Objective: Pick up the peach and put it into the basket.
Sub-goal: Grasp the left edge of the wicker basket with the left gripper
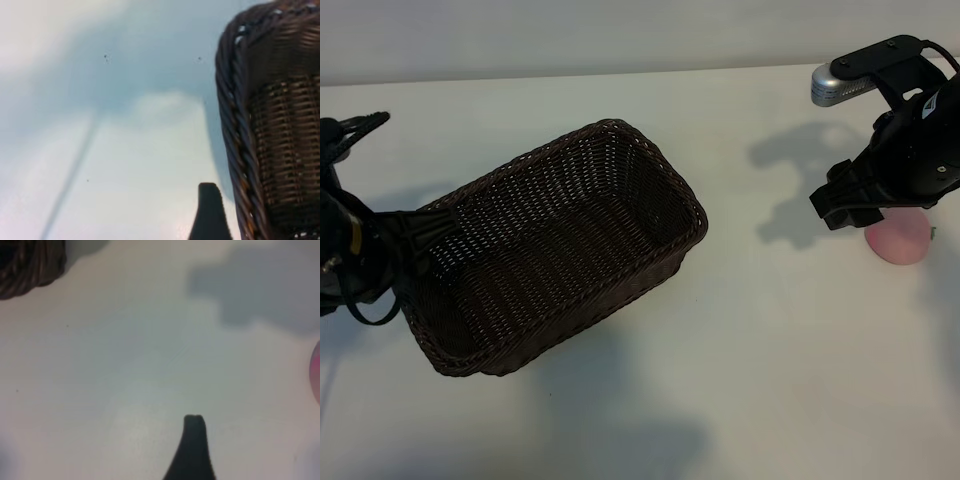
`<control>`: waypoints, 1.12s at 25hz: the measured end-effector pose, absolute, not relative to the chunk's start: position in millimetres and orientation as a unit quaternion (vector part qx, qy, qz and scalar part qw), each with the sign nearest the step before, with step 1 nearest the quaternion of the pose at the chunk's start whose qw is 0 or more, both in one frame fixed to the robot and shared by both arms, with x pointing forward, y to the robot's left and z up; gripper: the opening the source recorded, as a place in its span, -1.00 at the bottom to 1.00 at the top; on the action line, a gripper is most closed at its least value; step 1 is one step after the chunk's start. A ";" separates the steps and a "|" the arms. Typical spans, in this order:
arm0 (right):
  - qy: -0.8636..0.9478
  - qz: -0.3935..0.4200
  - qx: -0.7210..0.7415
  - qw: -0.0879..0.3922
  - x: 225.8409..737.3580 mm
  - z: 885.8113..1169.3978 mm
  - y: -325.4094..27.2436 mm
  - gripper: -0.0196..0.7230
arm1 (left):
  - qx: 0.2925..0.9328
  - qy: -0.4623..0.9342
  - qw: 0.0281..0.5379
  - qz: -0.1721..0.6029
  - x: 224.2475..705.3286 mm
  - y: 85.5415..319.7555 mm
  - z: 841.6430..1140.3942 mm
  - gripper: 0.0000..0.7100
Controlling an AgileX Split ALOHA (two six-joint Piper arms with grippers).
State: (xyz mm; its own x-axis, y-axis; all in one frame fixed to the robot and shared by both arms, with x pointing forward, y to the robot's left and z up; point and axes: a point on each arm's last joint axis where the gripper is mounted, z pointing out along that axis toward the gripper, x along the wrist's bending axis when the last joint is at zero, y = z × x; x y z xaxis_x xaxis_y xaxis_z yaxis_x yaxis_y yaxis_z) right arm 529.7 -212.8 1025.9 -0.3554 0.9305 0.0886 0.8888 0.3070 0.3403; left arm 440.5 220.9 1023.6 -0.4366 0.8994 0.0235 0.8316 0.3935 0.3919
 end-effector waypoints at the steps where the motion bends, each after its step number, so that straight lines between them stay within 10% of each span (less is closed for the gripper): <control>1: 0.806 0.168 0.564 0.062 529.7 1025.9 -212.7 0.66 | 0.518 0.832 0.099 0.174 441.3 220.3 1022.6 0.49; 28: 0.804 0.171 0.568 0.055 529.1 1025.9 -211.6 0.66 | 0.467 0.869 0.135 0.097 460.1 258.0 973.2 0.49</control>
